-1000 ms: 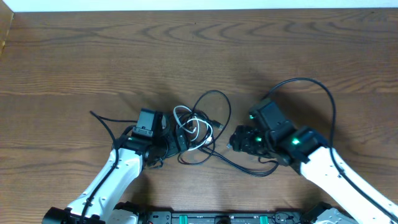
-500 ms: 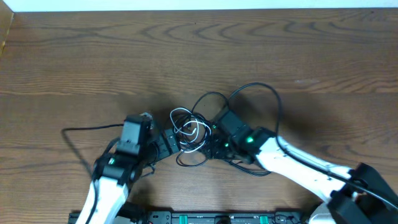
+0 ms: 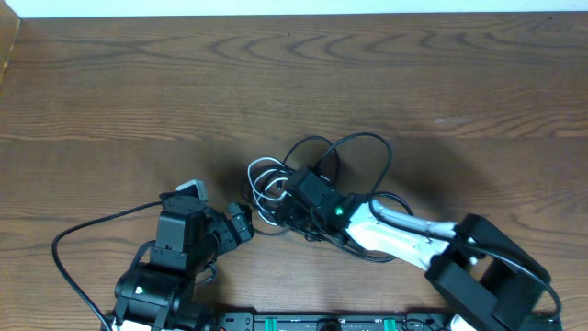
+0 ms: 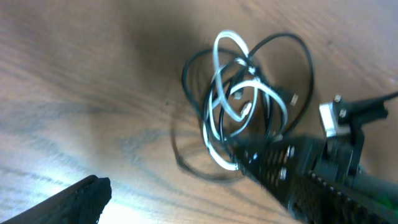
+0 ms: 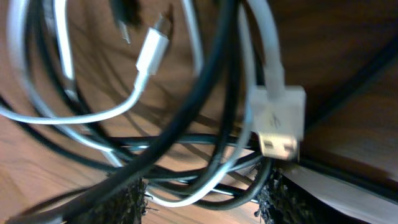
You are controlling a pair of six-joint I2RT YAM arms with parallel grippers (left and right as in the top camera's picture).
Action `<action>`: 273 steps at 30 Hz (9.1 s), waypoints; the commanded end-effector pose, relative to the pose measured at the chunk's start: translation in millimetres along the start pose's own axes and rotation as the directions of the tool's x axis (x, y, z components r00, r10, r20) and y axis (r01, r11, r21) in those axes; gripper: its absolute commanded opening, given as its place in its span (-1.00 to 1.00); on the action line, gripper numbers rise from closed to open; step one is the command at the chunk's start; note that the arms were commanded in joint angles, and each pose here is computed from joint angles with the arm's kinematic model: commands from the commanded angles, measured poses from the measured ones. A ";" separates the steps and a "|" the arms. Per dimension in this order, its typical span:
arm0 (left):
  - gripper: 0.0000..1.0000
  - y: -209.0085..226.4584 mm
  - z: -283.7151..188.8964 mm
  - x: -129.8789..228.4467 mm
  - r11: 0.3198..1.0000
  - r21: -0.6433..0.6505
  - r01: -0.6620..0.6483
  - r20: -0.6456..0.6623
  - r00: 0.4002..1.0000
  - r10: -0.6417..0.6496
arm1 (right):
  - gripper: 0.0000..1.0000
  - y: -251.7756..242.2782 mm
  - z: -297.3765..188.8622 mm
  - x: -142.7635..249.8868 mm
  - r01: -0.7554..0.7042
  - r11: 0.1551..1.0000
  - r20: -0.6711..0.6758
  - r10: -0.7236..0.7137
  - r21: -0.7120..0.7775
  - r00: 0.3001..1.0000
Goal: Untangle cables
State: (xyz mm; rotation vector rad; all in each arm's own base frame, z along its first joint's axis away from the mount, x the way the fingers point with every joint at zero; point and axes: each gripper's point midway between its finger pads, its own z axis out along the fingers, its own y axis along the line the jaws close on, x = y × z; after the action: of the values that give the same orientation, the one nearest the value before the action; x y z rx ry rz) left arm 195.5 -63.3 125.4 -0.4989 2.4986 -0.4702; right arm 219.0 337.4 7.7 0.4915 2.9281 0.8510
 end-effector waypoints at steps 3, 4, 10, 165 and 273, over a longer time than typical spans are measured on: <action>0.97 2.9 -5.8 -2.9 1.000 -0.023 0.005 0.008 1.000 -0.005 | -0.22 -62.9 37.9 7.3 -0.159 0.972 -0.002 0.162 0.173 0.987; 0.97 3.3 -5.8 -2.4 1.000 -0.025 0.005 0.006 1.000 -0.005 | -0.43 -62.5 39.0 7.0 -0.157 0.973 -0.002 0.160 0.170 0.987; 0.97 3.3 -5.8 -2.4 1.000 -0.025 0.005 0.006 1.000 -0.005 | -0.98 -43.1 41.4 3.8 -0.005 0.996 -0.023 0.007 0.088 1.000; -0.85 -169.3 -50.2 8.4 0.501 0.829 -0.248 0.071 0.936 0.344 | -0.39 26.1 -165.6 -20.6 0.788 0.609 0.314 -0.768 0.089 0.558; -0.85 -178.4 -44.0 36.0 0.332 0.933 -0.140 -0.045 0.869 0.492 | 0.61 1.9 -228.0 -117.0 0.462 0.828 0.609 -0.551 0.317 0.570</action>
State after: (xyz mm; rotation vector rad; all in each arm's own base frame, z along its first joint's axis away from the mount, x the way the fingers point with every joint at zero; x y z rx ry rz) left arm 179.9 -225.1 218.8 0.5860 2.0537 -1.7852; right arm 295.9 194.2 187.8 -0.1576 2.2319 0.2902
